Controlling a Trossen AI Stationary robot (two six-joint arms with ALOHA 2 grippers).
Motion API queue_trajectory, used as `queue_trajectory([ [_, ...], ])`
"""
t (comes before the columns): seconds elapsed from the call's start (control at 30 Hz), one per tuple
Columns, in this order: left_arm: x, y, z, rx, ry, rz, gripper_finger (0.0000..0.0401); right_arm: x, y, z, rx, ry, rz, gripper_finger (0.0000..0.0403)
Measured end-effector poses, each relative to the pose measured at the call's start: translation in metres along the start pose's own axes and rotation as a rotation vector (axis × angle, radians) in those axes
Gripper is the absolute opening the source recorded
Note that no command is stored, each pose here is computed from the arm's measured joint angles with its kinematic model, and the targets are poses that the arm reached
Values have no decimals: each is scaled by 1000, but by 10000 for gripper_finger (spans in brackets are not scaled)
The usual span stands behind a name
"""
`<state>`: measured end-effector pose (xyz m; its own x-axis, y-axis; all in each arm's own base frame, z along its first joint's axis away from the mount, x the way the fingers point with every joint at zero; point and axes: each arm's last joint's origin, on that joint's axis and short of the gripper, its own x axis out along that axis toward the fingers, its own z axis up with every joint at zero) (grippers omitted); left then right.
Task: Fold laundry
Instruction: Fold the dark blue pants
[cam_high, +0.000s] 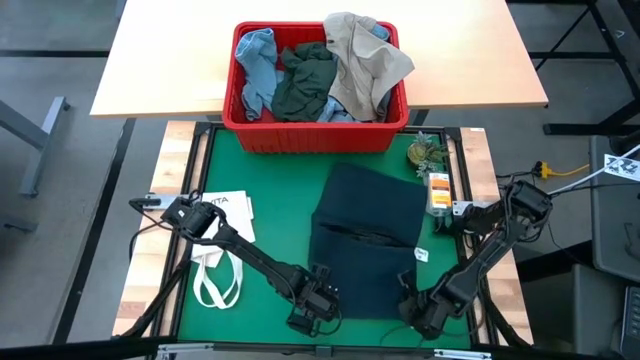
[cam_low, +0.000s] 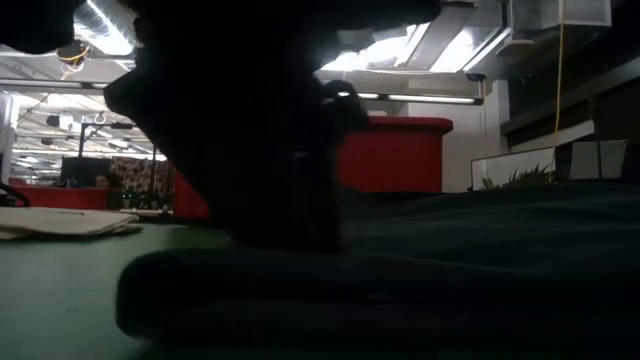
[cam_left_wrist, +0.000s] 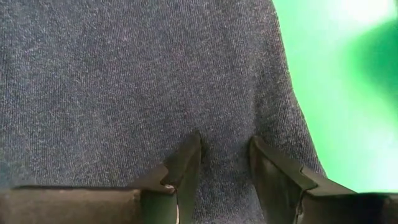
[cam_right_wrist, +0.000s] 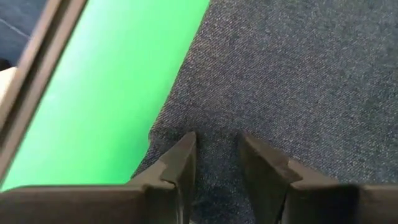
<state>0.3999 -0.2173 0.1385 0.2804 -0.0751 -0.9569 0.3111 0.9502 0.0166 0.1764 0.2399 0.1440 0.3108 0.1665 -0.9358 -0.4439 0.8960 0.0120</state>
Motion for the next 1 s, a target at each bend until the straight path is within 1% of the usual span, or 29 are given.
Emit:
queue_trajectory([
  [0.27, -11, 10, -14, -4, 147, 60, 135, 4, -28, 13, -34, -18, -38, 124],
  [0.4, -18, 11, -14, -8, 138, 66, 135, 0, -39, 17, -40, -16, -11, 124],
  [0.53, -30, 11, -14, -11, 121, 70, 135, -10, -41, 18, -43, -38, 9, 124],
  [0.73, -52, 11, -10, -84, 59, 50, 135, -29, -39, 20, -44, -105, 45, 124],
  [0.8, -55, 9, -9, -110, 47, 47, 135, -35, -37, 20, -47, -124, 57, 124],
  [1.0, -57, 0, -10, -100, 37, 16, 135, -41, -28, 18, -58, -132, 139, 124],
])
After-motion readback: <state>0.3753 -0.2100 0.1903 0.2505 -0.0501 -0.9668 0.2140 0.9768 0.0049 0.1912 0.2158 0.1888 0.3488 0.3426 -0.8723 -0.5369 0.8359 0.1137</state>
